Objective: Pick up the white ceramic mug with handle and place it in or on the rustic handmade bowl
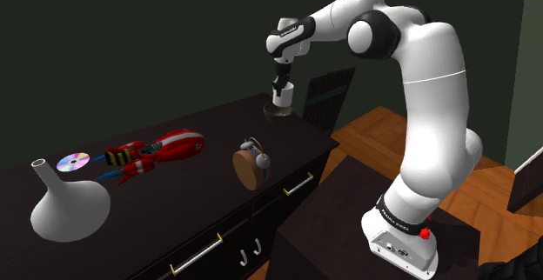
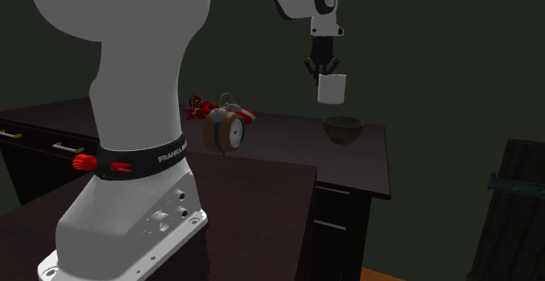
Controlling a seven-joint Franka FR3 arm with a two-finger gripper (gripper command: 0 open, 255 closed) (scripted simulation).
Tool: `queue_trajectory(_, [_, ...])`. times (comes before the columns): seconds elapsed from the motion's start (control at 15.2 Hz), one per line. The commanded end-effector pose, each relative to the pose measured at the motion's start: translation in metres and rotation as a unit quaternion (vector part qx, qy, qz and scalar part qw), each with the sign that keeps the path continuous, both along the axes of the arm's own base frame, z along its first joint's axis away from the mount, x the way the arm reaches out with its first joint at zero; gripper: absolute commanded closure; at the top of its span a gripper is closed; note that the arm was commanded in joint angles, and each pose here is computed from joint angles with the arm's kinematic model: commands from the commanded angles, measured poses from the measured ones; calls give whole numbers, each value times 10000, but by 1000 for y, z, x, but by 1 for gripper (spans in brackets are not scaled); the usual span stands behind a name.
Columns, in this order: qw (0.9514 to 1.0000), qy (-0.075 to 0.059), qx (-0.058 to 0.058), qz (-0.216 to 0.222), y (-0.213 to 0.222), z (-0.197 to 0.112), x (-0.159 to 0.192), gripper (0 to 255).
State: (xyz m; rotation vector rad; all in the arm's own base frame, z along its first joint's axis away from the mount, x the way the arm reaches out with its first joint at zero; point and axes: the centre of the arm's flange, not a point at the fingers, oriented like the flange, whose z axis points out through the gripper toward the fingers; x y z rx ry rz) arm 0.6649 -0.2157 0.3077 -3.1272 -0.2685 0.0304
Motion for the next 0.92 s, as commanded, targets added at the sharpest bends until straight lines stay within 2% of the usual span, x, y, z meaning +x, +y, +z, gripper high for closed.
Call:
queue_trajectory(0.0, [10000, 1, 1, 4, -17, 6, 20, 255])
queue_trajectory(0.33, [10000, 1, 1, 4, -55, 15, 71, 255])
queue_trajectory(0.86, [10000, 1, 1, 4, -55, -27, 71, 255])
